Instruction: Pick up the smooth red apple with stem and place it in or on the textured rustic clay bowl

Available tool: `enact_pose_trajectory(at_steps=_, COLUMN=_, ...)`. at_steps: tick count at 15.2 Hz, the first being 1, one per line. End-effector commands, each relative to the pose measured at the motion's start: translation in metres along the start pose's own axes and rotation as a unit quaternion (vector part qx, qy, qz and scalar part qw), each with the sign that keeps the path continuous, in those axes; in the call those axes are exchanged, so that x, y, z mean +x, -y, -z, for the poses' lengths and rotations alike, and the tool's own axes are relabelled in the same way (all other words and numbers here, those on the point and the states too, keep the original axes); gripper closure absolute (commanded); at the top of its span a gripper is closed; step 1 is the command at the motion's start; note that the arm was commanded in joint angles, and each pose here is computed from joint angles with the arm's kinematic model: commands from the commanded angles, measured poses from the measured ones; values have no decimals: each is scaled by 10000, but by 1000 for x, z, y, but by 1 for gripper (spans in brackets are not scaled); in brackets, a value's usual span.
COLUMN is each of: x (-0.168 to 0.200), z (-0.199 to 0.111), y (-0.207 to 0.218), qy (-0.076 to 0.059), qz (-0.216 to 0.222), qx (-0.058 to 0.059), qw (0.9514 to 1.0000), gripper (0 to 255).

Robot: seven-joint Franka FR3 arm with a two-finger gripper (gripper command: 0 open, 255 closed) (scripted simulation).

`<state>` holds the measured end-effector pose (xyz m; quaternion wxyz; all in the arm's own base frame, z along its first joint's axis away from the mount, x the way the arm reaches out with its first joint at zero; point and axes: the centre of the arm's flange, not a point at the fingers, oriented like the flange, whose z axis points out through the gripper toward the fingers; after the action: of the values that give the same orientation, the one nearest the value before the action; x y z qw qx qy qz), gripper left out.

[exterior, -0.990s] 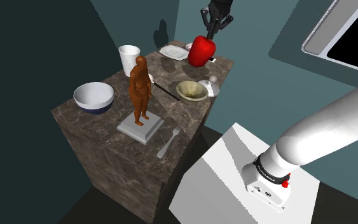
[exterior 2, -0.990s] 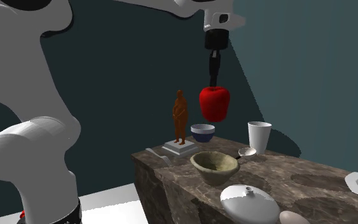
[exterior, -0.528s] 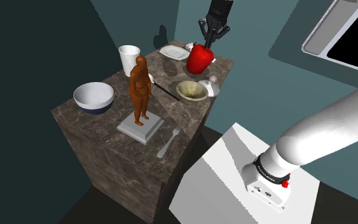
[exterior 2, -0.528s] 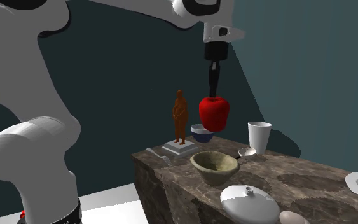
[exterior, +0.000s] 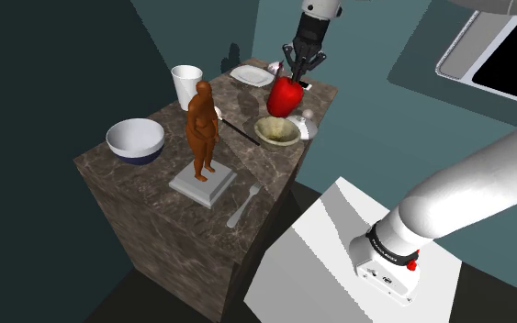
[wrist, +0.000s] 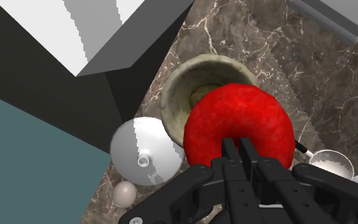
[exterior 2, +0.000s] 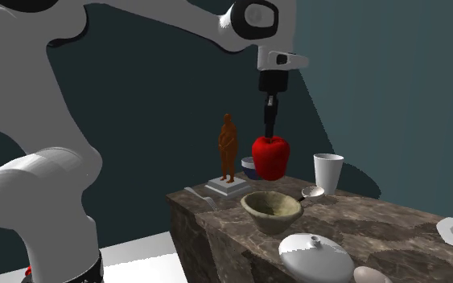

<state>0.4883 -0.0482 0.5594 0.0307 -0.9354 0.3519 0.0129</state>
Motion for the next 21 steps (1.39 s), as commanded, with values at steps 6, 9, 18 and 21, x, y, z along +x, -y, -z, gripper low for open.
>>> enact_pose_trajectory(at_steps=6, x=1, z=-38, y=-2, qy=-3, qz=1, qx=2, qw=10000, gripper=255)
enact_pose_trajectory(at_steps=9, x=2, z=-52, y=-3, qy=-3, qz=1, qx=2, qw=10000, gripper=255)
enact_pose_trajectory(at_steps=18, x=2, z=-52, y=-3, qy=-3, qz=1, qx=2, qw=10000, gripper=0)
enact_pose_trajectory(at_steps=21, x=2, z=-52, y=-3, qy=-3, qz=1, qx=2, qw=10000, gripper=0)
